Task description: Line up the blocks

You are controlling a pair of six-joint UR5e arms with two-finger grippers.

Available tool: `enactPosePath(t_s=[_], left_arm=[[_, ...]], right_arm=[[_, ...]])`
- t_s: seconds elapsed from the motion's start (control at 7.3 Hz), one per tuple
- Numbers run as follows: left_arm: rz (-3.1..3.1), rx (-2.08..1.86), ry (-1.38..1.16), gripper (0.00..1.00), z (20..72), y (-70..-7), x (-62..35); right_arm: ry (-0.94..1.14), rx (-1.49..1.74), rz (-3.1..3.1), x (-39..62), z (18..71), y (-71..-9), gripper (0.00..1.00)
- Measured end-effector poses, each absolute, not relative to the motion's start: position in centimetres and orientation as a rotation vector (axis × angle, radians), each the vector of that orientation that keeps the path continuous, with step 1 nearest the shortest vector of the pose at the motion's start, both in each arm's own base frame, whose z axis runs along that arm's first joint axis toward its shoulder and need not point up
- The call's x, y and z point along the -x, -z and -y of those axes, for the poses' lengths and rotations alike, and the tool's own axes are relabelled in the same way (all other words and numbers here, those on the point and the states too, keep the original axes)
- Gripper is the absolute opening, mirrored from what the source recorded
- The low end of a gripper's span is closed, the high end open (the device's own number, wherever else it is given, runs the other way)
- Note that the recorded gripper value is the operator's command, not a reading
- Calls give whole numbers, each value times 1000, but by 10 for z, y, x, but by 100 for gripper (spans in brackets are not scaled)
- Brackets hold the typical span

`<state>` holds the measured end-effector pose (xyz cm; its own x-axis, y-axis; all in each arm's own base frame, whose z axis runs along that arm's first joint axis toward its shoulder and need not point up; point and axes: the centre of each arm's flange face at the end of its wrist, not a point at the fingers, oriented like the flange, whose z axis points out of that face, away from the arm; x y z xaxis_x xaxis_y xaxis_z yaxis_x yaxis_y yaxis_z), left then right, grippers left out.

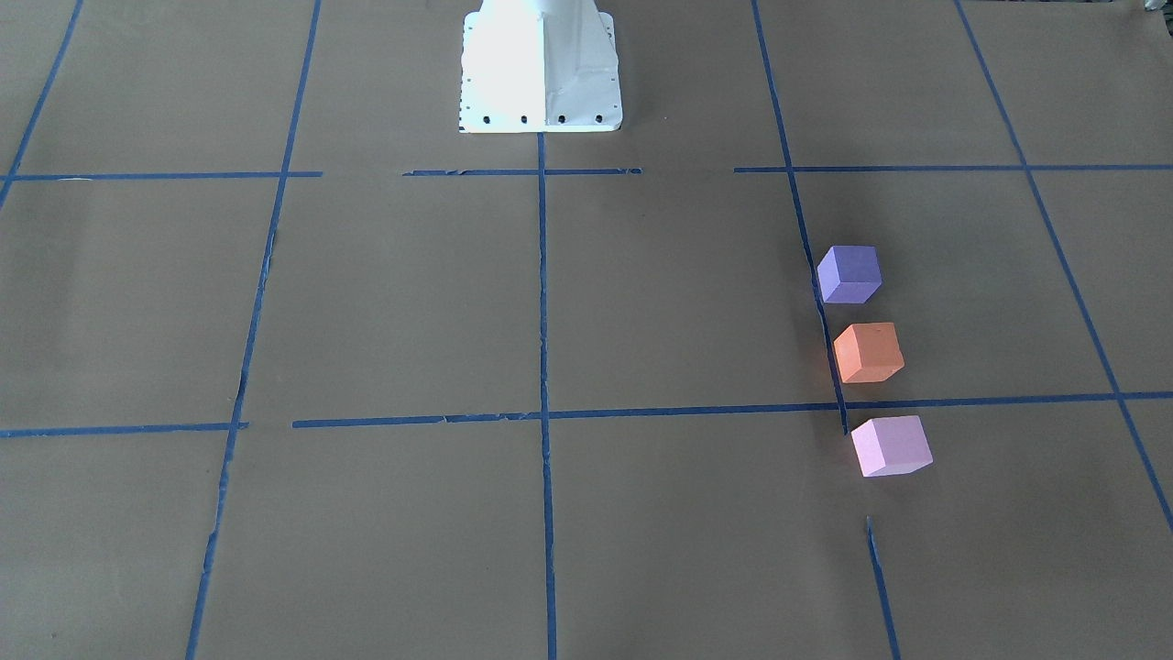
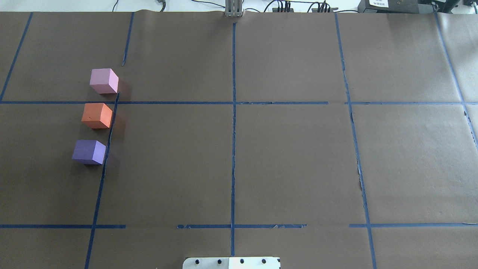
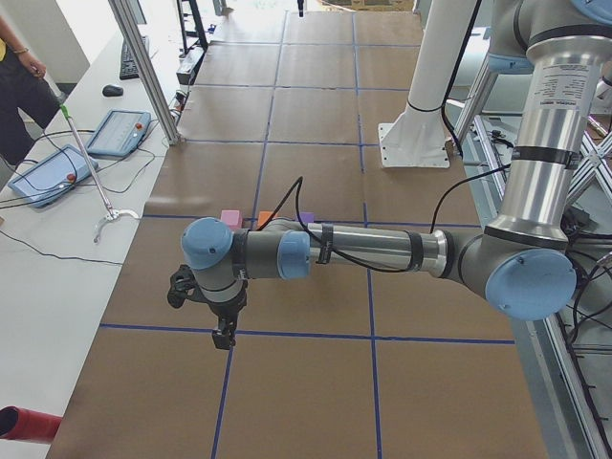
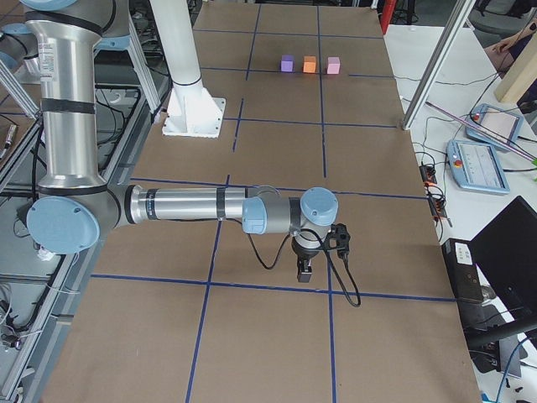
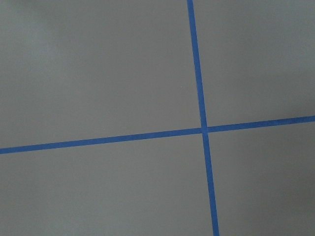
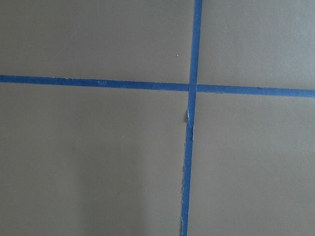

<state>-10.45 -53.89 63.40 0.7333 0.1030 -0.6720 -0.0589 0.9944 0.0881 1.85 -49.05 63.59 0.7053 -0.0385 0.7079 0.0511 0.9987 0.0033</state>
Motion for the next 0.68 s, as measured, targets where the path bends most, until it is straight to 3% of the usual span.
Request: enactPosePath(t_s=[0.68], left_arm=[[-744, -58, -85, 100, 534, -637, 106]], right_arm=[[50, 17, 786, -18, 490, -636, 100]])
